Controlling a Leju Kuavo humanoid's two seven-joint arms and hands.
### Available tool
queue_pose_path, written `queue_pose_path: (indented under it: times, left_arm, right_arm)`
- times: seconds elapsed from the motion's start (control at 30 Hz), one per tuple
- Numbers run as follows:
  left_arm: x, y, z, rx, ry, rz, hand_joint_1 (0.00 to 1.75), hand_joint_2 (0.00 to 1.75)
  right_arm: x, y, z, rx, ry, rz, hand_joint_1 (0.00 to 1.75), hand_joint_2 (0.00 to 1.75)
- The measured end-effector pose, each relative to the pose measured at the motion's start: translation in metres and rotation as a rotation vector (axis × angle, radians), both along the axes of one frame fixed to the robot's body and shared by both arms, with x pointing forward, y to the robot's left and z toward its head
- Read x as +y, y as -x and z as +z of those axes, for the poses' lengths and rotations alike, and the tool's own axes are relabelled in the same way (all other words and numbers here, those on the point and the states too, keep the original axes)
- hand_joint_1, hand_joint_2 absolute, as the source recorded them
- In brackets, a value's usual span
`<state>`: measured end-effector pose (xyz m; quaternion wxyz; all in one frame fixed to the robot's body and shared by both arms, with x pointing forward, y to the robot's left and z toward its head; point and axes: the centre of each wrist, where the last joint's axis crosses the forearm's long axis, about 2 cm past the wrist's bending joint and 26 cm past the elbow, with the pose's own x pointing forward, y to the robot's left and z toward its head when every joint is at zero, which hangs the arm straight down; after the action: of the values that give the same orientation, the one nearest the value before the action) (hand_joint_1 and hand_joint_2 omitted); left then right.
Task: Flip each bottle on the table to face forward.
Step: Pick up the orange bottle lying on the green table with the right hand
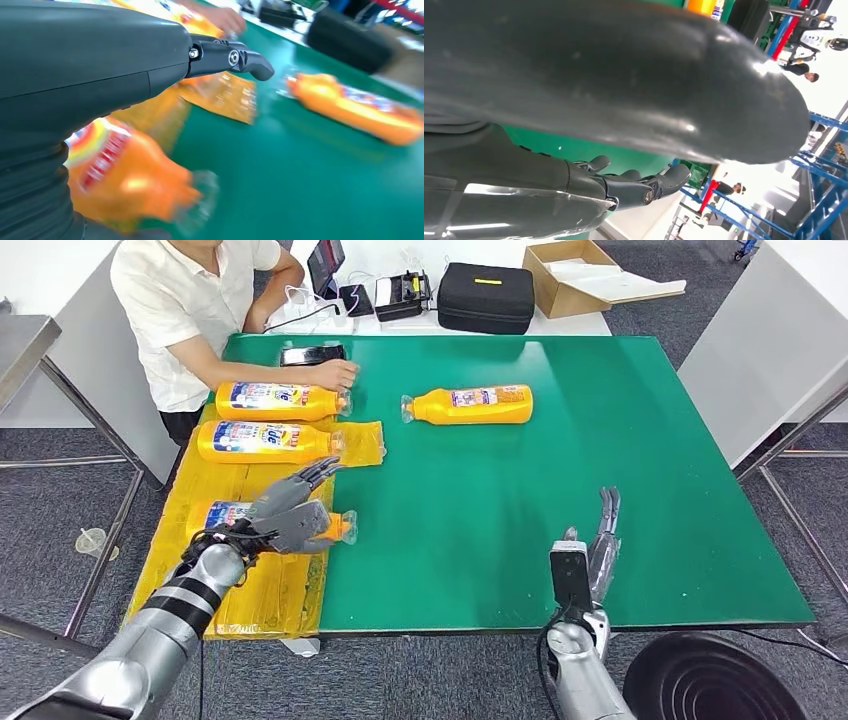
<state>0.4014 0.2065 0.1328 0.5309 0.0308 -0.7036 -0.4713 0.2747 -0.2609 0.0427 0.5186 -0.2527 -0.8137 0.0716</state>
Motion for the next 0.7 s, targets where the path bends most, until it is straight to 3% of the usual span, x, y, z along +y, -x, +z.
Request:
queue_pose_path:
  times: [0.07,0.2,0.27,0.47,0.6,0.7]
  left_arm:
    - [-0.006,0.009,0.0,0.011,0.06,-0.023,0.0,1.75]
    - [-0.014,0.023,0.001,0.002,0.139,-0.044,0.0,1.75]
    - [-0.019,0.031,0.001,0.012,0.229,-0.041,0.0,1.75]
    - [-0.053,0.071,-0.007,0.104,0.556,0.022,0.0,1.75]
    - [-0.073,0.084,-0.009,0.204,0.714,0.078,0.0,1.75]
    - [-0.082,0.09,-0.01,0.213,0.742,0.104,0.0,1.75]
  right_arm:
    - [-0.002,0.003,-0.002,0.004,0.008,0.0,0.0,0.0]
    - [-0.005,0.008,-0.004,0.007,0.021,0.0,0.0,1.75]
    - [-0.008,0.007,-0.004,0.025,0.075,0.007,0.0,1.75]
    - [-0.037,-0.012,-0.011,0.197,0.471,0.018,0.0,1.75]
    - [-0.061,-0.028,-0.009,0.297,0.723,-0.016,0.0,1.75]
    - [-0.079,-0.039,-0.005,0.336,0.847,-0.037,0.0,1.75]
